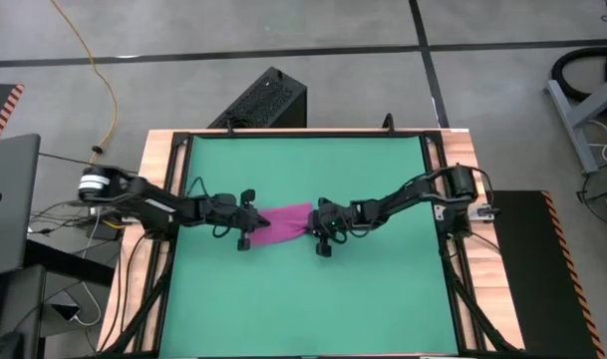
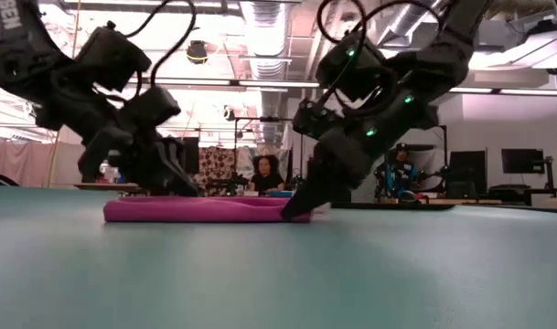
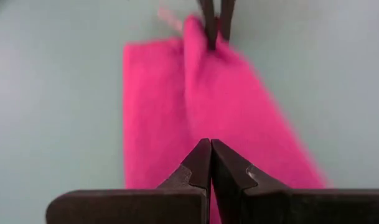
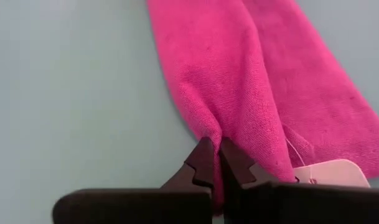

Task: Roll towel into tight, uniform cylinder
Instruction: Roll the pink towel

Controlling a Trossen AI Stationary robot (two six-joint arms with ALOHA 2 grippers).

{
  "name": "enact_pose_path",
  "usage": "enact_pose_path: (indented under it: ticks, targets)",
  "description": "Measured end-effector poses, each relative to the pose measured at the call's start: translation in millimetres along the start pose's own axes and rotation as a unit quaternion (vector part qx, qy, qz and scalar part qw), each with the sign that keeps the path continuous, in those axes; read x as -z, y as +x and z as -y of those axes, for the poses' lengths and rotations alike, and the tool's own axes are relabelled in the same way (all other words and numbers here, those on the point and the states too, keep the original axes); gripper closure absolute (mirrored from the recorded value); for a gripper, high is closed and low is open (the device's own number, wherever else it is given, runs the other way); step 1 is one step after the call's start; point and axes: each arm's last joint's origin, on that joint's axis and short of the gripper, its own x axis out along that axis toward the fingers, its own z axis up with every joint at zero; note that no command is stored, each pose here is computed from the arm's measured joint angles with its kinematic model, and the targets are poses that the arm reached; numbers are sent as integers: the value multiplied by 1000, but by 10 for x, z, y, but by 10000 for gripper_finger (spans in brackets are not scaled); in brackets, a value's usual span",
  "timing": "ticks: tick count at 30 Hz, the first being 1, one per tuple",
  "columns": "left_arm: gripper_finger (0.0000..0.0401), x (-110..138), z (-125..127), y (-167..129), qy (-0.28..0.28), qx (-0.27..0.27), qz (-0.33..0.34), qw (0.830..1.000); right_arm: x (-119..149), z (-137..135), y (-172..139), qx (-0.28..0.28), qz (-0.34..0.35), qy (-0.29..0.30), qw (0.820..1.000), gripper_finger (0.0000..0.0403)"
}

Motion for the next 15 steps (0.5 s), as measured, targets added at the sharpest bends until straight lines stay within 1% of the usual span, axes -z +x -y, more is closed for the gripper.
enact_pose_path:
  ticks: [3,6,10,15]
  targets:
    - [401,67,13,112,0,6,-16,1000,-47,-85,-106,-12,-15,9,1000,387]
    - [401,83,27,239,-1,25,-27,999,-88,-146,-201,-15,-38,16,999,387]
    - [401,37,70,408,4,45,-30,999,-194,-188,-272,-17,-47,34,998,387]
    - [401,5,98,547,-3,72,-44,996,-450,-125,-373,-39,-68,96,992,387]
